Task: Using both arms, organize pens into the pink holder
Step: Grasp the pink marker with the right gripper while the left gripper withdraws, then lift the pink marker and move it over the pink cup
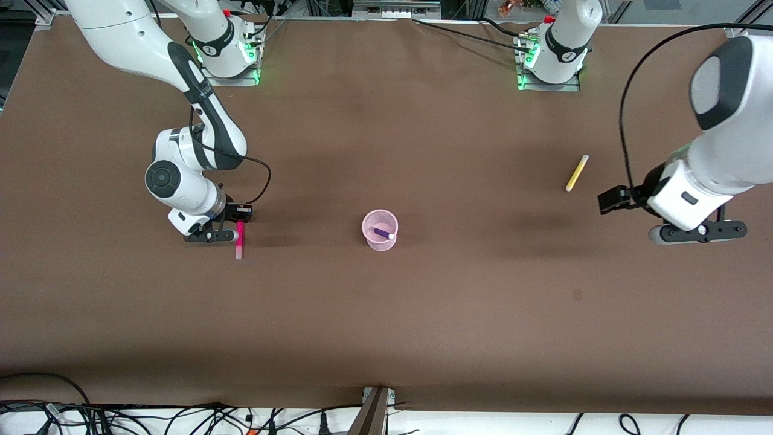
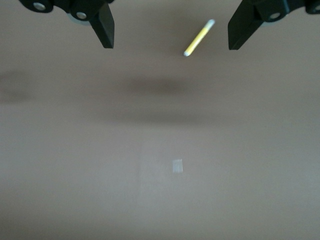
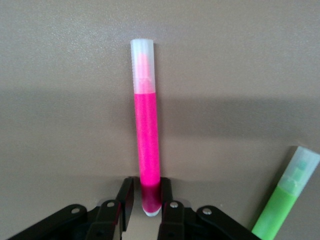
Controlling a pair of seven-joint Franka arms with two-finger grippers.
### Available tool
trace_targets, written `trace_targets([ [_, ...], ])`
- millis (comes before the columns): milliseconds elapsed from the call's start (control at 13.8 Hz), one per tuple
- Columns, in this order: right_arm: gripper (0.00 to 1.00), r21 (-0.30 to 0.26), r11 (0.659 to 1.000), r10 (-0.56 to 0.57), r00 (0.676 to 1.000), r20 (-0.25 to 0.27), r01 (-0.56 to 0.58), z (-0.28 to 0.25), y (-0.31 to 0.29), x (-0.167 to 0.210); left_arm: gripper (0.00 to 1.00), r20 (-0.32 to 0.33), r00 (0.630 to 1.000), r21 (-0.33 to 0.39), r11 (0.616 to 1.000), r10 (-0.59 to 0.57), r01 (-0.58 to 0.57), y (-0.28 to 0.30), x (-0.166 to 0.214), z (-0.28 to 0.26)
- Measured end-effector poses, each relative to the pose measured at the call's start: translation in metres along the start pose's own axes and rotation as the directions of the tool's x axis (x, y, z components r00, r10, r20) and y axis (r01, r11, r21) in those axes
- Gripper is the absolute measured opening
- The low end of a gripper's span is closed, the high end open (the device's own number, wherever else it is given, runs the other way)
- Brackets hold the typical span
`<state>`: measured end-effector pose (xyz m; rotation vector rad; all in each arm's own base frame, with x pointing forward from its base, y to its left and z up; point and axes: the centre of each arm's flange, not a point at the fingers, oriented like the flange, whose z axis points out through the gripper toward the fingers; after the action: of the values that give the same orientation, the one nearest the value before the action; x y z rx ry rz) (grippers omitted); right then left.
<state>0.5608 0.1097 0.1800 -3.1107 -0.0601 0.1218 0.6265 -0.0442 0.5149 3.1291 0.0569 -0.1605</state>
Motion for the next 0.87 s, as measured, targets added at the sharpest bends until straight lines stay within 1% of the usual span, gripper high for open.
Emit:
trace_targets([
  [145, 0.18, 0.000, 1.000, 0.001, 1.000, 0.000, -0.001, 0.000, 0.000, 0.000, 1.00, -0.009, 0.999, -0.013, 0.999, 0.052, -0.052, -0.022, -0.011, 0.011],
  [291, 0.18, 0.003, 1.000, 0.004, 1.000, 0.000, -0.004, 0.000, 0.000, 0.000, 1.00, -0.031, 0.995, -0.018, 0.995, 0.093, -0.093, -0.028, -0.023, 0.022],
  [363, 0.18, 0.012, 1.000, 0.017, 1.000, 0.004, -0.017, -0.001, 0.000, 0.001, 1.00, -0.033, 0.992, -0.020, 0.992, 0.123, -0.123, -0.029, -0.029, 0.026],
  [436, 0.18, 0.029, 0.999, 0.040, 0.999, 0.018, -0.041, -0.002, 0.000, 0.001, 1.00, -0.037, 0.988, -0.020, 0.988, 0.151, -0.152, -0.029, -0.032, 0.027],
  [508, 0.18, 0.055, 0.996, 0.069, 0.996, 0.050, -0.072, -0.007, -0.002, 0.004, 1.00, -0.042, 0.985, -0.020, 0.985, 0.169, -0.170, -0.028, -0.034, 0.026],
  [654, 0.18, 0.132, 0.980, 0.127, 0.982, 0.141, -0.145, -0.030, -0.010, 0.015, 1.00, -0.052, 0.982, -0.019, 0.983, 0.180, -0.182, -0.024, -0.036, 0.022],
  [799, 0.18, 0.216, 0.954, 0.162, 0.962, 0.221, -0.210, -0.056, -0.020, 0.024, 1.00, -0.064, 0.981, -0.018, 0.982, 0.185, -0.186, -0.019, -0.036, 0.018],
  [872, 0.18, 0.245, 0.937, 0.186, 0.949, 0.255, -0.250, -0.067, -0.025, 0.027, 1.00, -0.071, 0.979, -0.017, 0.982, 0.188, -0.190, -0.016, -0.036, 0.015],
])
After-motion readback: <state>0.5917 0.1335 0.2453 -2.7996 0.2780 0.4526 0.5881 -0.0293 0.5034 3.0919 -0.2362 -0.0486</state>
